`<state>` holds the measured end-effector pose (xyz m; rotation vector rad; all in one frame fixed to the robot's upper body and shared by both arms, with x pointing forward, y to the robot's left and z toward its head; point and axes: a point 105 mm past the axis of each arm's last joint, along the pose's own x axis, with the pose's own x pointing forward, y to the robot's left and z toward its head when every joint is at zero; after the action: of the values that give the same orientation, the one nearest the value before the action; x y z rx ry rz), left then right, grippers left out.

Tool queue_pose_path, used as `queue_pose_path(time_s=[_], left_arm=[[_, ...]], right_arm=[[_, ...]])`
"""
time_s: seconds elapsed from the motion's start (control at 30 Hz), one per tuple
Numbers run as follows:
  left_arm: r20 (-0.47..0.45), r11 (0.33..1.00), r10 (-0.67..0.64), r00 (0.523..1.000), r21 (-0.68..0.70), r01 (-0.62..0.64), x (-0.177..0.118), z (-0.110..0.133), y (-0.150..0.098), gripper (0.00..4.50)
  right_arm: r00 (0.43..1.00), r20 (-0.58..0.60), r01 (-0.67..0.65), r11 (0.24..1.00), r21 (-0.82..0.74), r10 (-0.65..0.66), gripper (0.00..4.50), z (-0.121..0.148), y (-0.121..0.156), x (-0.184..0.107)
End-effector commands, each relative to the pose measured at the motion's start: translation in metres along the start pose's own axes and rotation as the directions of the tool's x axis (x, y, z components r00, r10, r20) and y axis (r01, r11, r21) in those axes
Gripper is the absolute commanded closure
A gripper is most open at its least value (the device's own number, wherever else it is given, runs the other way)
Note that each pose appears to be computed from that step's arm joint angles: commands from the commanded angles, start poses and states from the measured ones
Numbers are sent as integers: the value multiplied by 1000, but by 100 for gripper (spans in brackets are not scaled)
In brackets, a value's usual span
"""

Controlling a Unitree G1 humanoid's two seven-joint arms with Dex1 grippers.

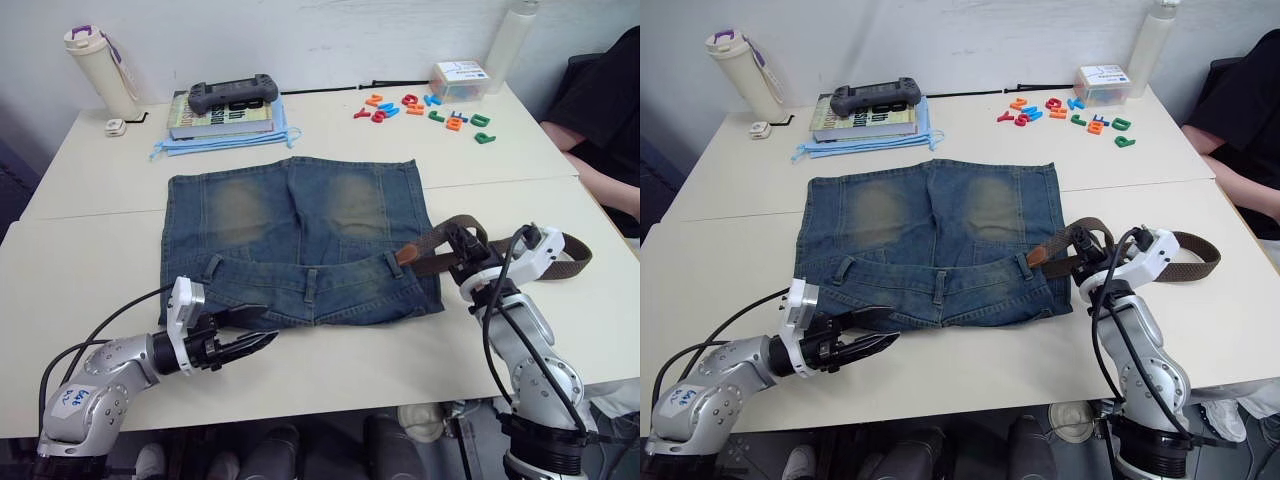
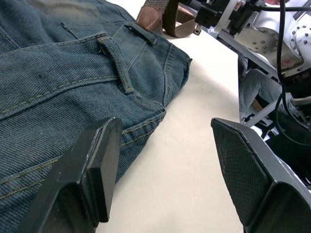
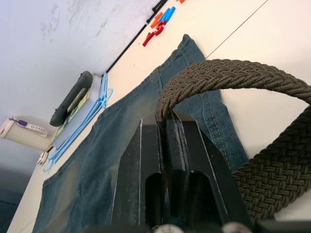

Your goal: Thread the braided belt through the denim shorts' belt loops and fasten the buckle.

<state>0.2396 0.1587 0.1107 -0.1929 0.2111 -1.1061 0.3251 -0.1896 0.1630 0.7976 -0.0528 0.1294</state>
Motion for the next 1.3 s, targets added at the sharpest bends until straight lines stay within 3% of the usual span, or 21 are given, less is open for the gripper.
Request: queue_pose_path(time_s=[0.03,0.2,0.33,0.7,1.3], left_arm=[[9,1000,-14,1000,27,14,0,2,-2,123],[14,1000,-9,1000,26,9,-1,-1,0,123],[22,999,-23,999,43,22,13,15,-8,123],[22,999,-21,1000,39,20,18,21,-14,123],[32,999,-22,999,46,20,26,36,-20,123]], right_arm=[[1000,8,-22,999,-24,22,450,4,3,-1],[1000,-17,-20,999,-28,20,450,-8,3,2],[999,-29,-24,999,-48,22,450,-12,2,3],[1000,15,1,996,-94,0,450,10,-6,-1],[994,-57,-107,941,-322,93,450,-17,39,3]])
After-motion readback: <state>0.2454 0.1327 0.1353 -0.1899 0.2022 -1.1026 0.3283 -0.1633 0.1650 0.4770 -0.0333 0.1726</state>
